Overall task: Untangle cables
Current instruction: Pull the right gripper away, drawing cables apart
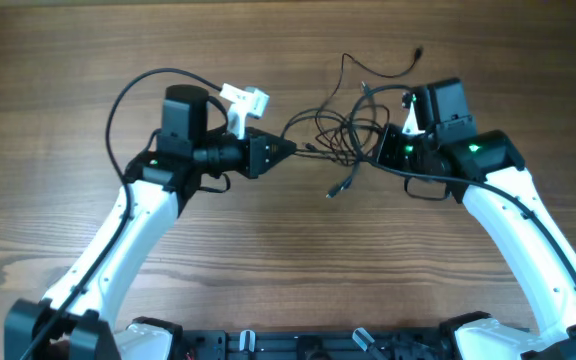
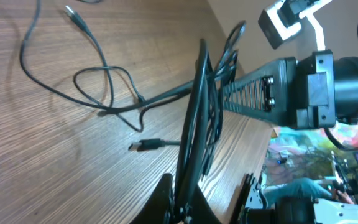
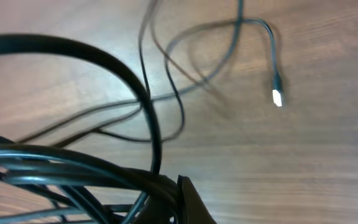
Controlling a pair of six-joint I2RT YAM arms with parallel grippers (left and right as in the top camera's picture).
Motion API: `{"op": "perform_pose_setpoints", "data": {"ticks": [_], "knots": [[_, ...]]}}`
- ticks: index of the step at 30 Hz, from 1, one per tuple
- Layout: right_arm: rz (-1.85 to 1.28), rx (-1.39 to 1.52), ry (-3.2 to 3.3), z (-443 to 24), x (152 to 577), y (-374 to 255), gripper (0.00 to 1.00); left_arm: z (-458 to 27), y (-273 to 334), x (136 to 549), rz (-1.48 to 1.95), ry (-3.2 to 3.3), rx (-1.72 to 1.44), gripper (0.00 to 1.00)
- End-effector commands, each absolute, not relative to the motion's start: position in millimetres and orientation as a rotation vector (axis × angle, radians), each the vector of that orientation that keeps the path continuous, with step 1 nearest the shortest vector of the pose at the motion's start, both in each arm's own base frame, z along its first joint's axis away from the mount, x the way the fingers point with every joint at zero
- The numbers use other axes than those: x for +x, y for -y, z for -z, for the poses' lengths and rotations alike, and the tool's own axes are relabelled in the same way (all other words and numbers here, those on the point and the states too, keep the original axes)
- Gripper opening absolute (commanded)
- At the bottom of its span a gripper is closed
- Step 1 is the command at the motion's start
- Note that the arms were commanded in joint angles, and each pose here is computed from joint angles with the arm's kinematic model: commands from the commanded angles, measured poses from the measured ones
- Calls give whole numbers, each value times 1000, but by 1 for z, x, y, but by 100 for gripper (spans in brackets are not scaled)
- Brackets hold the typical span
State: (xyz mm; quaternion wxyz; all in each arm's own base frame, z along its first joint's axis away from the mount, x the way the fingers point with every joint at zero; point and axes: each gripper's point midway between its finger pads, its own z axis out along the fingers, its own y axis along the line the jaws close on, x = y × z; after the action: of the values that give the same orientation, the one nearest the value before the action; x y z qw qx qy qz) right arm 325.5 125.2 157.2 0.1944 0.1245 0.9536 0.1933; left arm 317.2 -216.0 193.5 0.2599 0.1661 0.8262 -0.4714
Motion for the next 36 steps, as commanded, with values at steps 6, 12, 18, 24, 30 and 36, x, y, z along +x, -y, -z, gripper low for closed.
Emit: {"op": "perform_pose_setpoints", "data": {"ticks": [6, 12, 18, 24, 30, 36], "knots": [[-360, 852, -2406, -165, 358, -62, 4, -198, 178, 324, 1136, -2278, 333, 4], [-788, 198, -2433, -198, 361, -138, 4, -198, 178, 323, 1138, -2281, 332, 36], [-1035, -266, -2398, -211, 326, -177, 4, -219, 180, 340, 1106, -2149, 389, 62], [-1375, -655, -2158, -247, 288, -211, 4, -230, 182, 348, 1089, -2078, 415, 69], [-1408, -636, -2174, -247, 284, -211, 4, -229, 187, 341, 1126, -2090, 433, 68], [-1555, -736, -2062, -265, 267, -218, 4, -226, 210, 326, 1185, -2101, 512, 81]]}}
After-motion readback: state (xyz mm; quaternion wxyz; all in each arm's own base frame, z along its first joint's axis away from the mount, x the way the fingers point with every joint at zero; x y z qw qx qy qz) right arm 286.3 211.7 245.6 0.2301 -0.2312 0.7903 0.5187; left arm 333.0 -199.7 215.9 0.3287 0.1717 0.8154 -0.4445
